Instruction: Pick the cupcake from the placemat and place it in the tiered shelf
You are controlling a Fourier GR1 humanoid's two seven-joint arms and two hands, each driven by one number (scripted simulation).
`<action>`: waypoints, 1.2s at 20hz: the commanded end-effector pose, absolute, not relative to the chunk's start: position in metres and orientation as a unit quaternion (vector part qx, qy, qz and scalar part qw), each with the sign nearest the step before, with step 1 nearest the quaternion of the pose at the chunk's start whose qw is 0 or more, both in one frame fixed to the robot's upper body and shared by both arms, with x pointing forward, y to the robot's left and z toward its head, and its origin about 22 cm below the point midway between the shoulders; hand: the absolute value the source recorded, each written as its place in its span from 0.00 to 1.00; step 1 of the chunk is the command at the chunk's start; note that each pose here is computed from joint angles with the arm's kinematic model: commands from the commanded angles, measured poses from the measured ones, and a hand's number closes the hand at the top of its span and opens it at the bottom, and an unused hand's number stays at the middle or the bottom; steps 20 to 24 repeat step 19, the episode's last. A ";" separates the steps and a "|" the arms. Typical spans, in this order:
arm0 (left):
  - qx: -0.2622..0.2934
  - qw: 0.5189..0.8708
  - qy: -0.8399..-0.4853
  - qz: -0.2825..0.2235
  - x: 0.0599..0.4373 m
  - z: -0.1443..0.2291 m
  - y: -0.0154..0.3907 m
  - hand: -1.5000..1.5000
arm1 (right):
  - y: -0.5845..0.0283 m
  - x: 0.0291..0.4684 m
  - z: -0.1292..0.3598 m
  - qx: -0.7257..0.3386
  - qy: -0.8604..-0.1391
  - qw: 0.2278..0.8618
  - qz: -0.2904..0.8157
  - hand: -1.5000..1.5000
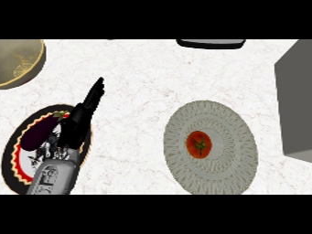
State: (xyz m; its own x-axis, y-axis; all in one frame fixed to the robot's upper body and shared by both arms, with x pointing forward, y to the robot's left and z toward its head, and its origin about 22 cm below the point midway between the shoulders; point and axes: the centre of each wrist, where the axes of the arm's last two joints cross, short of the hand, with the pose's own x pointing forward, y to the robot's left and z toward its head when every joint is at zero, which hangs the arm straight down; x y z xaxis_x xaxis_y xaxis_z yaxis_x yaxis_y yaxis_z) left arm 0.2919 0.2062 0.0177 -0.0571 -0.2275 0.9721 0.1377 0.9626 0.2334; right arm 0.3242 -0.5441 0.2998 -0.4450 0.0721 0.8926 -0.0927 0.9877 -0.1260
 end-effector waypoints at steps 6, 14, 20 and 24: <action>0.018 0.676 -0.723 -0.138 0.294 0.024 0.202 0.50 | -0.579 0.281 0.321 -0.010 -0.803 0.590 0.077 0.00; 0.014 0.670 -0.730 -0.137 0.296 0.029 0.198 0.50 | -0.590 0.262 0.329 -0.045 -0.791 0.602 0.099 0.00; 0.011 0.673 -0.726 -0.139 0.295 0.028 0.194 0.50 | -0.591 0.259 0.331 -0.040 -0.785 0.607 0.119 0.00; 0.011 0.673 -0.726 -0.139 0.295 0.028 0.194 0.50 | -0.591 0.259 0.331 -0.040 -0.785 0.607 0.119 0.00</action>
